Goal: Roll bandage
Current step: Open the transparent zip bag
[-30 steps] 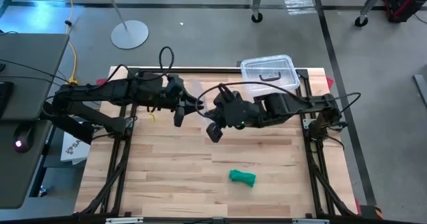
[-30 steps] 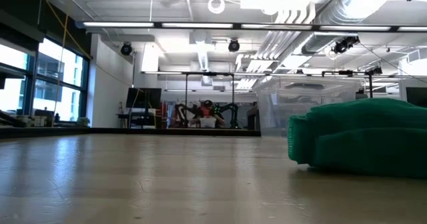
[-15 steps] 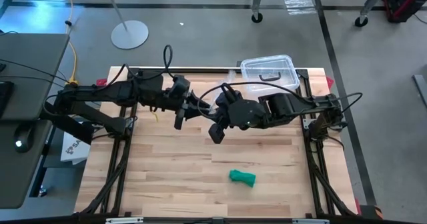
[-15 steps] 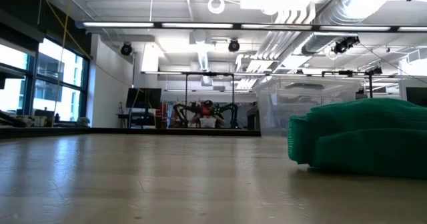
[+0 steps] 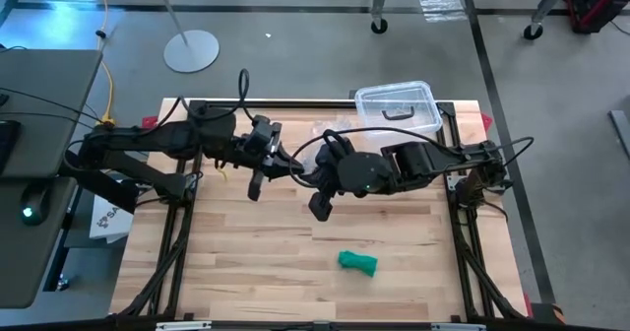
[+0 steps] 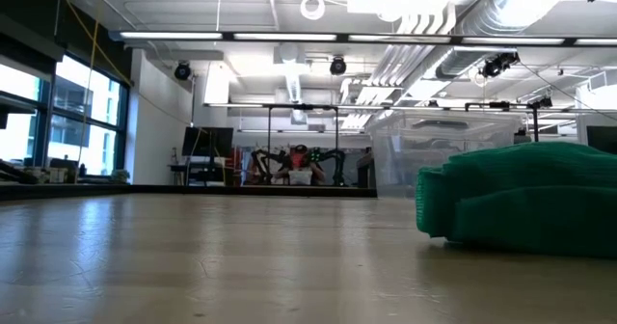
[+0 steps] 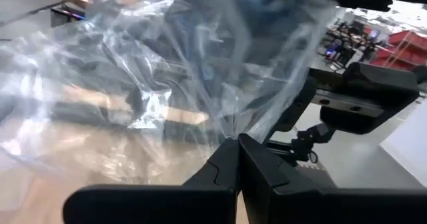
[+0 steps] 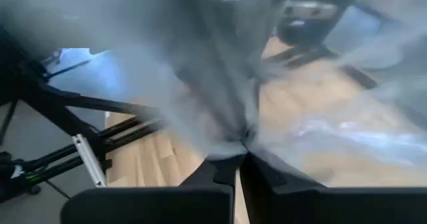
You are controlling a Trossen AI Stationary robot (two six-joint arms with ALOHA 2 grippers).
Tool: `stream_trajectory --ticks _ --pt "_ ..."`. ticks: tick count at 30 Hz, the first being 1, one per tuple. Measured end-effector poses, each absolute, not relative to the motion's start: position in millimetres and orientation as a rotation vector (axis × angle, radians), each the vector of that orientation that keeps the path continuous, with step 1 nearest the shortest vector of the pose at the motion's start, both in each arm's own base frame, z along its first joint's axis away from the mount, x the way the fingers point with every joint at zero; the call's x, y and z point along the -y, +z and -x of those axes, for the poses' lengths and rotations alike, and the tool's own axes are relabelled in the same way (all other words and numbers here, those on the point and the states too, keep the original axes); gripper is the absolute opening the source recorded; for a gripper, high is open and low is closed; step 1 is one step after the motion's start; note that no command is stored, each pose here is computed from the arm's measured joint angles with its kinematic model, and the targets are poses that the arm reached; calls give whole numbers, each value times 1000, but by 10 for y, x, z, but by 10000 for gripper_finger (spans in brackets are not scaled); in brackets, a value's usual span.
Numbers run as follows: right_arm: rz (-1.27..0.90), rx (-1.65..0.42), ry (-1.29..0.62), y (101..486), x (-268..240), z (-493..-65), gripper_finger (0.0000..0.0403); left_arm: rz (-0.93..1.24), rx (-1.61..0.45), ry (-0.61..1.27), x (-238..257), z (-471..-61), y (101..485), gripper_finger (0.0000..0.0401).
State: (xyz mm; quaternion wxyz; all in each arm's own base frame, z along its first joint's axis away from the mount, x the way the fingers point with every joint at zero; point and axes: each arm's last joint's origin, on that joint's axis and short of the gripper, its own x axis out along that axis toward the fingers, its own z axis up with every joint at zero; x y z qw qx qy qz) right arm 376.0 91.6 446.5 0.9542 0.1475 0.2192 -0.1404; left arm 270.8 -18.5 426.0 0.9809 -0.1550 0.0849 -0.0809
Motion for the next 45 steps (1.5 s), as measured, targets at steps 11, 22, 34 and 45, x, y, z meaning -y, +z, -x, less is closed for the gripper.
stream_trajectory --ticks 11,22,34,45 --pt "-396 -474 -204 4465 -987 -3739 62 284 -204 -66 110 -2503 4299 0" --pt "-389 -485 -282 4589 -894 -3504 130 302 -186 -106 123 -2470 4336 0" --pt "-220 -315 -236 4711 -904 -3662 54 343 -163 -128 129 -2471 4365 0" --pt "-172 -309 -266 4704 -854 -3692 4 368 -111 -153 134 -2476 4420 0"
